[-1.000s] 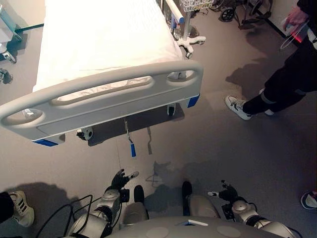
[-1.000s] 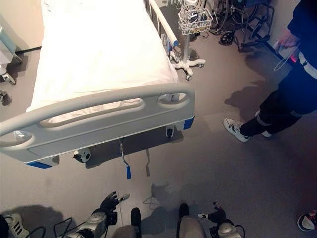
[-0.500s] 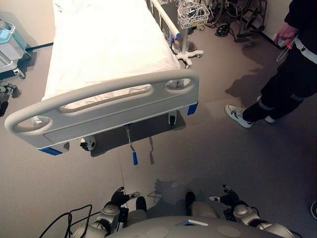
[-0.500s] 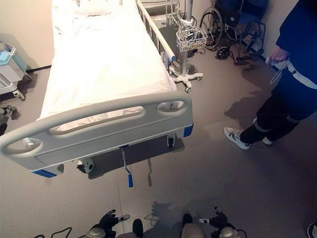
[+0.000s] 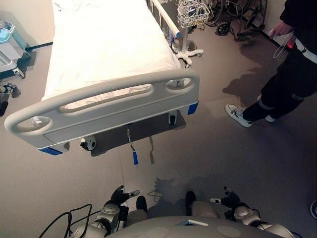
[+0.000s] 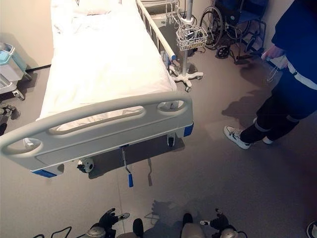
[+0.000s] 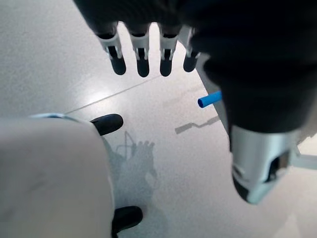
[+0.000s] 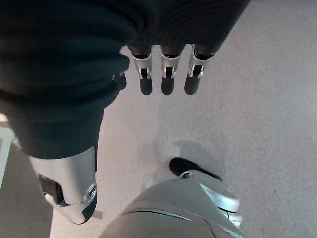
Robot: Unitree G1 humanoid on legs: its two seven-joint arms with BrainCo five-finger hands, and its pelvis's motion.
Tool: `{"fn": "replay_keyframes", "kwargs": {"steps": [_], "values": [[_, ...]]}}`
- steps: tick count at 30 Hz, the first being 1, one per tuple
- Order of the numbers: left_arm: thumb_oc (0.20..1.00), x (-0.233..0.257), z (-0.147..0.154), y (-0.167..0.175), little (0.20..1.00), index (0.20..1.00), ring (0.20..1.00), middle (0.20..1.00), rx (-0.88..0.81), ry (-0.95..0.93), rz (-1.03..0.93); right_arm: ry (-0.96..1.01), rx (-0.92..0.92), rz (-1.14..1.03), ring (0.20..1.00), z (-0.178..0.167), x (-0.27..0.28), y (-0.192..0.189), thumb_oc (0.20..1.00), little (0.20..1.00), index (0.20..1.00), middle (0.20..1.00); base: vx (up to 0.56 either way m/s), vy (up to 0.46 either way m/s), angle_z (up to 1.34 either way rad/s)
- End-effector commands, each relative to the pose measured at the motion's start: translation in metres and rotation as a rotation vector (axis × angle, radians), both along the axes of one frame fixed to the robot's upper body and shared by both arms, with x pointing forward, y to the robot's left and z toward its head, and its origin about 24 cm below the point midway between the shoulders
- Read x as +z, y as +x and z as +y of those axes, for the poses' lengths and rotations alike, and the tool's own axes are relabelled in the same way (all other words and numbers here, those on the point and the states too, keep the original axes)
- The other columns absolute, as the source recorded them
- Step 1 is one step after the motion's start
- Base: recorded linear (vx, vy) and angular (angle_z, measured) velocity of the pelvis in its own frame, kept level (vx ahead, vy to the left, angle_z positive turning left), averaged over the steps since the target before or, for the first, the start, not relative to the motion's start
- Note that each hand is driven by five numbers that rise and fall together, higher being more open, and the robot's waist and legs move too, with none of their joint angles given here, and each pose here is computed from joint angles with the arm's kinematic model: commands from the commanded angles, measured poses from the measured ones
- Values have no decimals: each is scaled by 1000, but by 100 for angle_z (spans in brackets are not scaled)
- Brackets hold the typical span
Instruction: Raise the hospital bed
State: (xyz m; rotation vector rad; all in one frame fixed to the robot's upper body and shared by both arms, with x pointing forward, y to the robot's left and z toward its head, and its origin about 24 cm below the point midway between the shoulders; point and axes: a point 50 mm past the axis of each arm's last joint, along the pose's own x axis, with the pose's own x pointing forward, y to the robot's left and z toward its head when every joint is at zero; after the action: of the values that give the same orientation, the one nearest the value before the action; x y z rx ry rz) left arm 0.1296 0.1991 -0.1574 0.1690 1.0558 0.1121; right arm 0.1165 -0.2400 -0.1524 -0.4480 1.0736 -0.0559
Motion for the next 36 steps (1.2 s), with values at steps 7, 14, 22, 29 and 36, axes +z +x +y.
{"fn": "replay_keyframes", "kwargs": {"steps": [7, 14, 22, 29, 36], "values": [[1000, 23, 4, 55, 1000, 1000, 1000, 1000, 86, -10, -192, -24, -19, -69, 1000, -5, 11, 29, 1000, 1000, 1000, 1000, -43, 15, 1], [1000, 38, 1, 82, 1000, 1000, 1000, 1000, 89, 0, -289, -42, -35, -124, 1000, -9, 17, 41, 1000, 1000, 1000, 1000, -20, 11, -1], [1000, 73, 0, 130, 1000, 1000, 1000, 1000, 130, -21, -471, -48, -28, -291, 1000, -7, 38, 80, 1000, 1000, 1000, 1000, -65, 18, -8], [1000, 114, -5, 173, 1000, 1000, 1000, 1000, 139, -38, -643, -42, -32, -412, 1000, -4, 55, 104, 1000, 1000, 1000, 1000, -82, 15, -10], [1000, 154, -3, 207, 1000, 1000, 1000, 1000, 142, -32, -762, -50, -27, -450, 1000, -5, 61, 111, 1000, 1000, 1000, 1000, -41, 5, -2]]}}
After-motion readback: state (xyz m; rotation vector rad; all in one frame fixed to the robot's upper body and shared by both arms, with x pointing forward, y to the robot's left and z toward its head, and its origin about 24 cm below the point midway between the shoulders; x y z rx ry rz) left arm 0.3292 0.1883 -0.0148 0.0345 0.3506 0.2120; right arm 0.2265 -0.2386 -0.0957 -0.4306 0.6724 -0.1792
